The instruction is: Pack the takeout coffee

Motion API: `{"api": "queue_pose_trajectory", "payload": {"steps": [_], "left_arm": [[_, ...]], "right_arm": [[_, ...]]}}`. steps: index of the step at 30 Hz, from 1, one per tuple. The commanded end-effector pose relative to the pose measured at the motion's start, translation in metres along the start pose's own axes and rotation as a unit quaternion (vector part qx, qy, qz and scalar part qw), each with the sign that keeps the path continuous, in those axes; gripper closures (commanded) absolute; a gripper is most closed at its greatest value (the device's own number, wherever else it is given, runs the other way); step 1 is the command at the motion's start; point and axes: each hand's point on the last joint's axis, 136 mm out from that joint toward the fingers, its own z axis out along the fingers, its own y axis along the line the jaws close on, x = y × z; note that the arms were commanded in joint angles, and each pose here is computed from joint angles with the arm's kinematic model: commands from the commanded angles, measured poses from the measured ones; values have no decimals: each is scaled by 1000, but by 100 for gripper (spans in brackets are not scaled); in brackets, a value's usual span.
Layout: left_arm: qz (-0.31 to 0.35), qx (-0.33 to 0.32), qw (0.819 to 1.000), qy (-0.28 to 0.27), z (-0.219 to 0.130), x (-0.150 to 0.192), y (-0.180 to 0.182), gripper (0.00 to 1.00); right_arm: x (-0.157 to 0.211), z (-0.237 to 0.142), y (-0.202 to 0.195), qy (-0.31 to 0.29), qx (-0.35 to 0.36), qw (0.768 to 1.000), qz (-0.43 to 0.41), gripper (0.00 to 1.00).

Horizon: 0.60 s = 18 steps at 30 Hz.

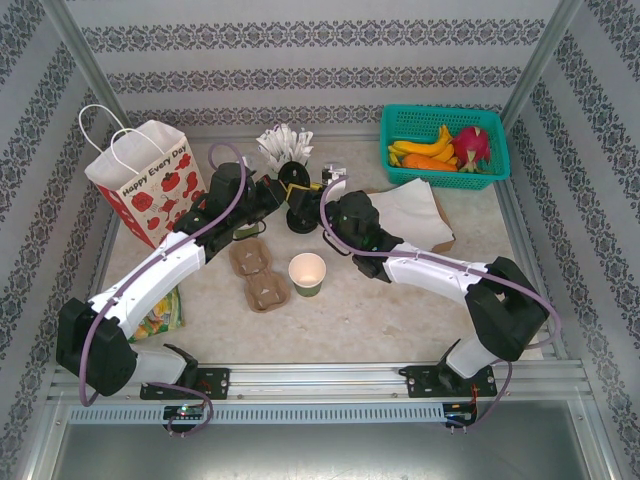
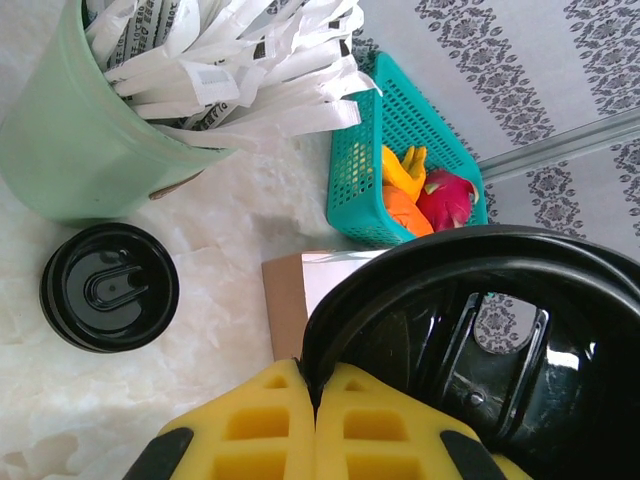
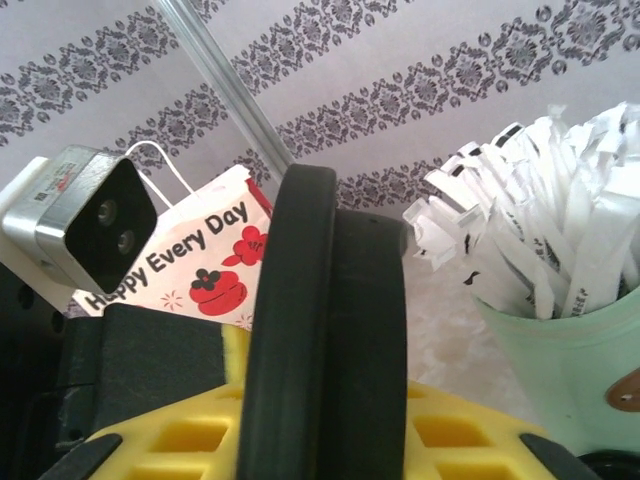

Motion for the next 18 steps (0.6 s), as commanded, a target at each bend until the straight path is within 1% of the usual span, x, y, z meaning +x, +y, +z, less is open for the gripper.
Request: {"api": "queue_pose_trajectory", "payload": {"steps": [1,4,7,9,12,14,16,18], "left_arm": [[2,35,999,-3,-3,-2,-14,100],[5,39,999,-4,-4,-3,-16,100],[7,44,999,-1,-3,-2,-18,97],[8,51,999,0,-3,-1,-20,94],[21,74,997,-4,-7,-2,-27,86],[37,109,993,-18,-15,-2,-35,76],[44,117,992,-30,-21,-1,-32,68],[54,113,992,-35,-27,1,-28,62]], "right_arm": [[-19,-1,7,-29,3,999,-29,75],[-24,-3,6,-34,8,998,-43,81],[-27,-6,5,-36,8,998,-51,85],[-28,-7,5,-35,6,998,-60,88],[-31,-9,5,-34,5,996,-82,94],[-37,-14,4,-37,7,994,-100,99],[-44,-18,2,-38,11,991,-124,100],[-49,-23,0,-39,17,987,-152,100]]}}
